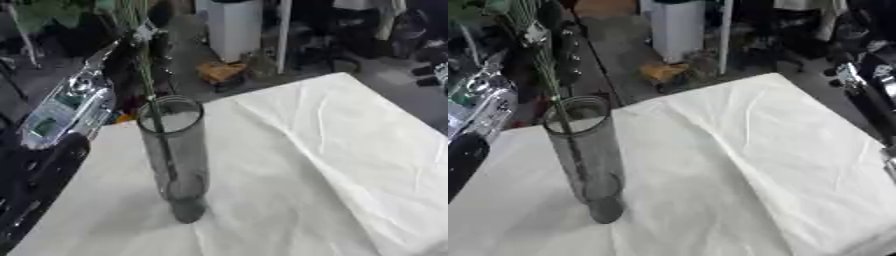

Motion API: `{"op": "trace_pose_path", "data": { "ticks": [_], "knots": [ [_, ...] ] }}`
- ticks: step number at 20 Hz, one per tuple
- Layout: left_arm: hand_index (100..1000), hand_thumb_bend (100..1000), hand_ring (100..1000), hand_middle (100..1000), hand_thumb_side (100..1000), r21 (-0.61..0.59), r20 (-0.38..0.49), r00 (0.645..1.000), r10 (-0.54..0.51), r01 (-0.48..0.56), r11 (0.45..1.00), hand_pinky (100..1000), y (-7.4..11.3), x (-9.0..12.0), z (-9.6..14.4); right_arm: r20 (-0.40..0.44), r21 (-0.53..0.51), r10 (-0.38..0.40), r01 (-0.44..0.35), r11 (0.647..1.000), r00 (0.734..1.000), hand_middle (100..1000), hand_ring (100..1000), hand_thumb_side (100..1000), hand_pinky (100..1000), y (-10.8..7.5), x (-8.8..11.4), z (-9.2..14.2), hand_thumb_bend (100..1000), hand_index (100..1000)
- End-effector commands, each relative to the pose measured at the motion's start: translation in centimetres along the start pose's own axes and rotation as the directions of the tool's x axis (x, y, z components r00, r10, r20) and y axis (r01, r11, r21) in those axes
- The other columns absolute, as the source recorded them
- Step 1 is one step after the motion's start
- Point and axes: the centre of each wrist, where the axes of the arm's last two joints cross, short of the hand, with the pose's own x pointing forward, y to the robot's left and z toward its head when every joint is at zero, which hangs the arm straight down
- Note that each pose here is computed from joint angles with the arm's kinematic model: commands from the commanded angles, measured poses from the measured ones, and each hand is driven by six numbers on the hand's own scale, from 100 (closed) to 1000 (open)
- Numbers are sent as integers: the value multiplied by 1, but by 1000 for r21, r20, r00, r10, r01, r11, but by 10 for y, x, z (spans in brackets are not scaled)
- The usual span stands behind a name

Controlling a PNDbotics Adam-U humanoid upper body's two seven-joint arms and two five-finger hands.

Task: Arrange flowers into the vase.

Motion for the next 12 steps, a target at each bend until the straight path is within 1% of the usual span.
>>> {"op": "trace_pose_path", "data": {
  "ticks": [1, 5, 6, 8, 11, 12],
  "knots": [
    [349, 1000, 100, 108, 753, 29, 47, 993, -106, 105, 994, 106, 9, 14, 1, 30, -8, 24, -24, 1000, 999, 757, 739, 811, 711, -10, 8, -6, 100, 845],
    [393, 1000, 100, 219, 784, 25, 57, 979, -195, 194, 981, 233, 10, 16, 2, 29, -8, 24, -24, 1000, 999, 757, 739, 809, 711, -10, 7, -6, 100, 845],
    [400, 1000, 108, 282, 784, 21, 60, 975, -216, 215, 976, 270, 10, 16, 2, 29, -9, 24, -24, 1000, 999, 757, 739, 810, 711, -10, 7, -5, 100, 845],
    [400, 1000, 176, 321, 783, 17, 64, 965, -253, 252, 968, 313, 11, 16, 3, 28, -9, 24, -23, 1000, 999, 757, 739, 810, 711, -10, 7, -5, 100, 845],
    [399, 1000, 218, 336, 792, 20, 70, 954, -291, 290, 957, 343, 13, 16, 5, 26, -10, 23, -23, 1000, 999, 757, 739, 810, 711, -10, 6, -5, 100, 845],
    [399, 1000, 259, 355, 797, 24, 71, 951, -301, 300, 954, 370, 14, 16, 5, 26, -10, 23, -23, 1000, 999, 757, 739, 810, 711, -10, 6, -5, 100, 845]
  ]
}}
